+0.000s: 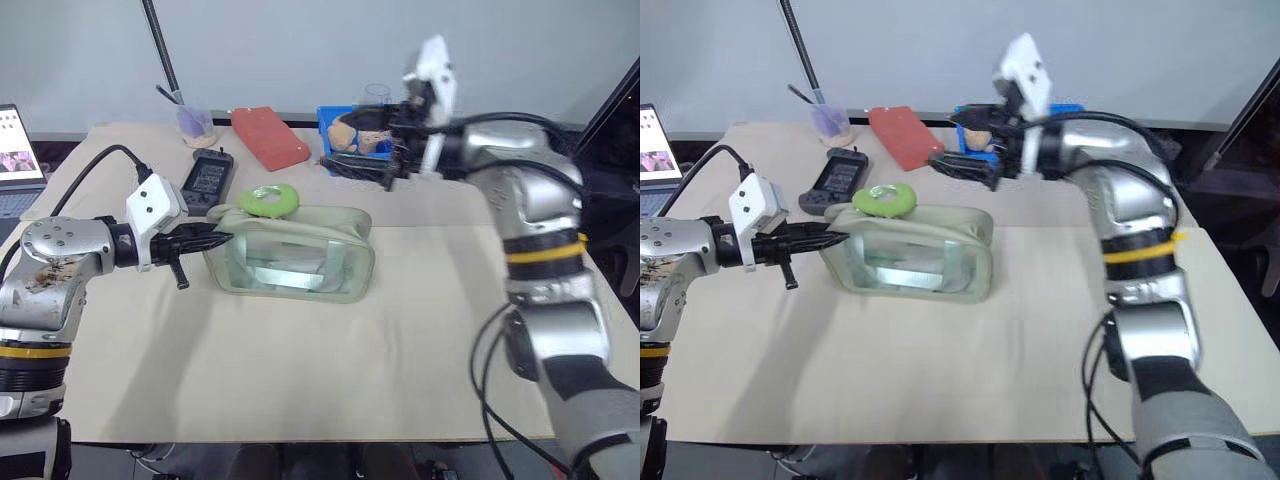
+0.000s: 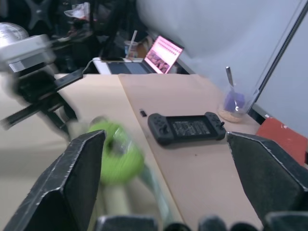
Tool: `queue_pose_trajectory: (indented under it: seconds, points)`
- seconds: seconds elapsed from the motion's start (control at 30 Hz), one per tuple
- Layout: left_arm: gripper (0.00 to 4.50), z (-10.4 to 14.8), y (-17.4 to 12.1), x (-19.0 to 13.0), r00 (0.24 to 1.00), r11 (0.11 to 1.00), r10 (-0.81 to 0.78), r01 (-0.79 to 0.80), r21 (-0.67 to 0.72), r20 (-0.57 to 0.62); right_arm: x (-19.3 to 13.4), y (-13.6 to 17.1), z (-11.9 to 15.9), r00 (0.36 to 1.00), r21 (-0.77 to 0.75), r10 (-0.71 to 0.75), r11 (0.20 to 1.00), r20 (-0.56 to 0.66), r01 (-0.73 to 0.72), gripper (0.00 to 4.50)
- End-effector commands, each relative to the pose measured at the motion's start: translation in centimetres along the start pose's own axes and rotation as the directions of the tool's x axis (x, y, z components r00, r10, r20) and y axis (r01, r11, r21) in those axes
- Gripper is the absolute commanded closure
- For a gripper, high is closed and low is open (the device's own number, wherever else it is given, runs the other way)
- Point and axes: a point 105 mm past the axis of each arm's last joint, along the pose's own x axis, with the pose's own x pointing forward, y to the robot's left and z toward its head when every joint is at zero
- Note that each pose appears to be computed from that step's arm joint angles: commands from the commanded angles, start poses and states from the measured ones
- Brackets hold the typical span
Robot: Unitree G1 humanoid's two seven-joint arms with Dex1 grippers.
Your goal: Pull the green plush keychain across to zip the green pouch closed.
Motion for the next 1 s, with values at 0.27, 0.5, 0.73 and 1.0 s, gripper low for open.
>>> queue_pose_trajectory:
  seconds: [0.27, 0.5, 0.73, 1.0]
  points:
    - [4.5, -0.7, -0.6, 0.1, 0.999, 1.0, -0.018, 0.019, 0.022, -0.04, 3.5, 1.5, -3.5, 0.993, 0.126, 0.053, 0.991, -0.11, -0.039, 0.03]
    - [4.5, -1.3, -0.7, -0.2, 0.998, 1.0, -0.01, 0.011, 0.016, -0.057, 3.3, 2.6, -3.9, 0.986, 0.138, 0.114, 0.986, -0.125, -0.096, 0.56]
    - [4.5, -1.2, -0.6, 0.1, 0.998, 1.0, -0.019, 0.02, 0.02, -0.055, 2.8, 3.0, -3.6, 0.984, 0.138, 0.135, 0.983, -0.114, -0.119, 3.0]
    - [4.5, -1.2, -0.4, 0.4, 0.998, 0.999, -0.022, 0.023, 0.023, -0.055, 1.5, 3.1, -2.8, 0.986, 0.134, 0.141, 0.983, -0.093, -0.128, 4.48]
